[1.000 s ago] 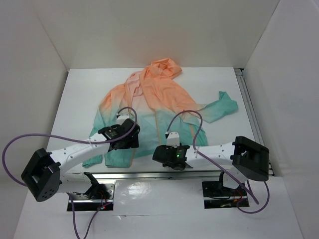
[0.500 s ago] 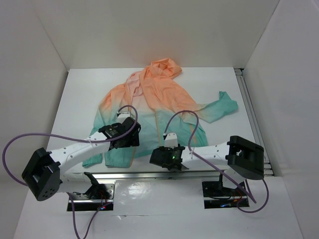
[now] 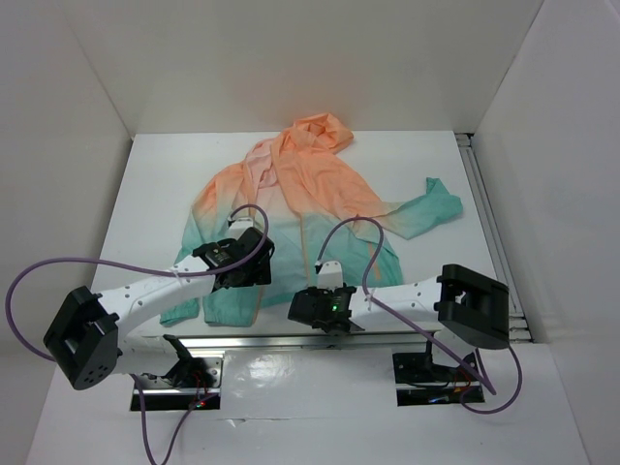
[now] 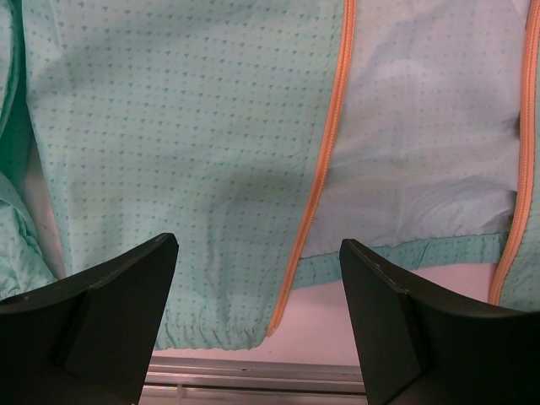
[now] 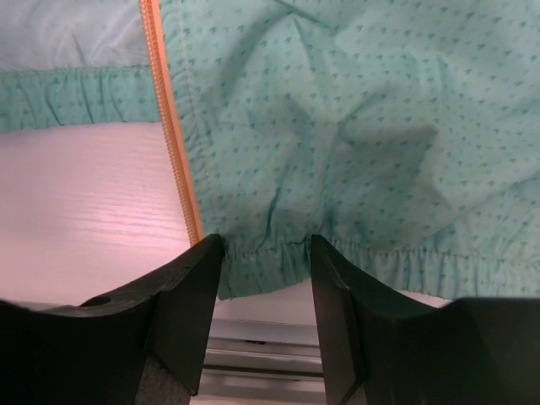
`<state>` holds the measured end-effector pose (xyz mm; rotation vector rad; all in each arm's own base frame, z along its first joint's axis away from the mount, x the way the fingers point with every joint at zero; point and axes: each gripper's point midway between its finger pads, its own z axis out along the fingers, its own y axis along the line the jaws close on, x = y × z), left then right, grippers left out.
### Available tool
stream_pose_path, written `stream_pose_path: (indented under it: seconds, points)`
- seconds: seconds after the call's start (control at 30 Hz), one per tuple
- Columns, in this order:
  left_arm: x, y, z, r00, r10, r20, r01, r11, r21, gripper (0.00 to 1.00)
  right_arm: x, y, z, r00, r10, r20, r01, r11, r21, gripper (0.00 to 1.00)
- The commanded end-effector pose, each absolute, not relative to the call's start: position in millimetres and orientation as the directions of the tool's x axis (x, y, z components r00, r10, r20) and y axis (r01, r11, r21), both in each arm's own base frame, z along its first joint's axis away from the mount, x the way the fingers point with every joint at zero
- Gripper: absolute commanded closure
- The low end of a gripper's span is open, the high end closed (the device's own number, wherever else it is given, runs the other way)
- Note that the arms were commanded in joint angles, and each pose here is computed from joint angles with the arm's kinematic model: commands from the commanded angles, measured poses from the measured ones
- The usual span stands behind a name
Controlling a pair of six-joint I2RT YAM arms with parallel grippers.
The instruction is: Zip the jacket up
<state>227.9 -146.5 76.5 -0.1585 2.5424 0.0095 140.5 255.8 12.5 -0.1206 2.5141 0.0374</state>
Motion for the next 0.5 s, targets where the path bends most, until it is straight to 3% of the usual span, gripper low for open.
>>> stream_pose_path:
  seconds: [0.0,0.17,0.23,0.27,0.4,0.47]
  points:
    - [234,-150,88,-0.807,-0.126,-0.576,-0.127,0.991,-0.037,0.09,128,258,-6,-0.842,-0.065,-0.535,-0.071,0.997,-0.009,0.46]
    - [234,-151,88,-0.806,-0.135,-0.576,-0.135,0.990,-0.043,0.09,119,264,-19,-0.867,-0.067,-0.494,-0.078,0.997,0.001,0.51]
    - [232,-149,87,-0.810,-0.131,-0.571,-0.135,0.990,-0.036,0.09,117,264,-22,-0.873,-0.061,-0.484,-0.070,0.998,0.000,0.59]
    - [232,-149,89,-0.806,-0.135,-0.576,-0.135,0.990,-0.043,0.09,117,264,-22,-0.873,-0.061,-0.484,-0.070,0.998,0.000,0.69]
    - [231,-148,86,-0.810,-0.131,-0.571,-0.135,0.990,-0.036,0.09,114,264,-25,-0.874,-0.064,-0.481,-0.071,0.997,-0.004,0.92]
    - [231,-148,86,-0.810,-0.131,-0.571,-0.135,0.990,-0.036,0.09,111,264,-27,-0.875,-0.076,-0.479,-0.080,0.997,-0.013,0.96]
